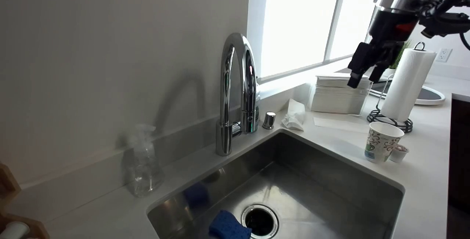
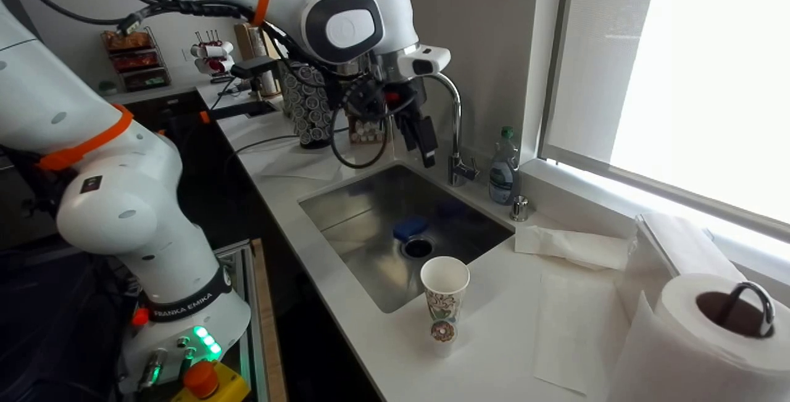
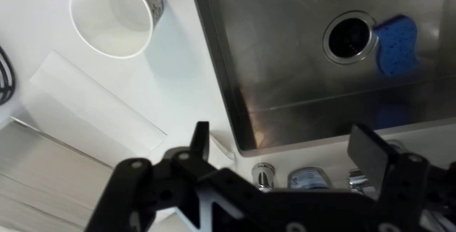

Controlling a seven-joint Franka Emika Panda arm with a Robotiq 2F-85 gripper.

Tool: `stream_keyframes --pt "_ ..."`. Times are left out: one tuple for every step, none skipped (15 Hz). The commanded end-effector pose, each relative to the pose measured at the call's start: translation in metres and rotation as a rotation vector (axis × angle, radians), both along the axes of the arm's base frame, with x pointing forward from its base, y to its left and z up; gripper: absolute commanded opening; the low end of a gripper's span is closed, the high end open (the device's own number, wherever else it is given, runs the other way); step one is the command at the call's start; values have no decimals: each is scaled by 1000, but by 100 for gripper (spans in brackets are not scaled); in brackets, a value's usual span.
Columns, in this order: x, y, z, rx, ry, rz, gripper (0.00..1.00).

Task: Pour the water in the cup into the sink

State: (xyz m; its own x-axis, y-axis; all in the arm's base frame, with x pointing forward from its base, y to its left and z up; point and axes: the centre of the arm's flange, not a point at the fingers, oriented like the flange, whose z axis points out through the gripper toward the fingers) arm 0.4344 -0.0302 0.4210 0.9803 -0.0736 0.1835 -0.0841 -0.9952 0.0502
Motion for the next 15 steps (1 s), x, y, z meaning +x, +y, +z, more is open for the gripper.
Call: stream_keyframes --pt "-16 -47 -27 -7 55 -79 100" --pt "-19 -58 -33 22 70 -98 100" --pt "-18 -69 -39 55 137 -175 100" --pt "-17 -55 -27 22 71 -110 100" --pt "-20 -65 -33 30 98 -135 100" --pt "-21 -70 -37 34 110 -149 100" --pt "-21 -72 -39 36 115 -154 100" --pt "-21 -72 -41 37 118 -155 100" --pt "-21 -71 -41 37 118 -155 100" --pt "-18 -75 -44 37 112 -163 100" --pt "-18 -80 -47 72 114 -168 100" --pt "-20 -88 -54 55 115 -197 100" --pt "-22 -96 -59 63 116 -214 100" --pt "-26 -105 -65 74 119 -235 100" --pt "-28 -114 -71 65 117 -260 100"
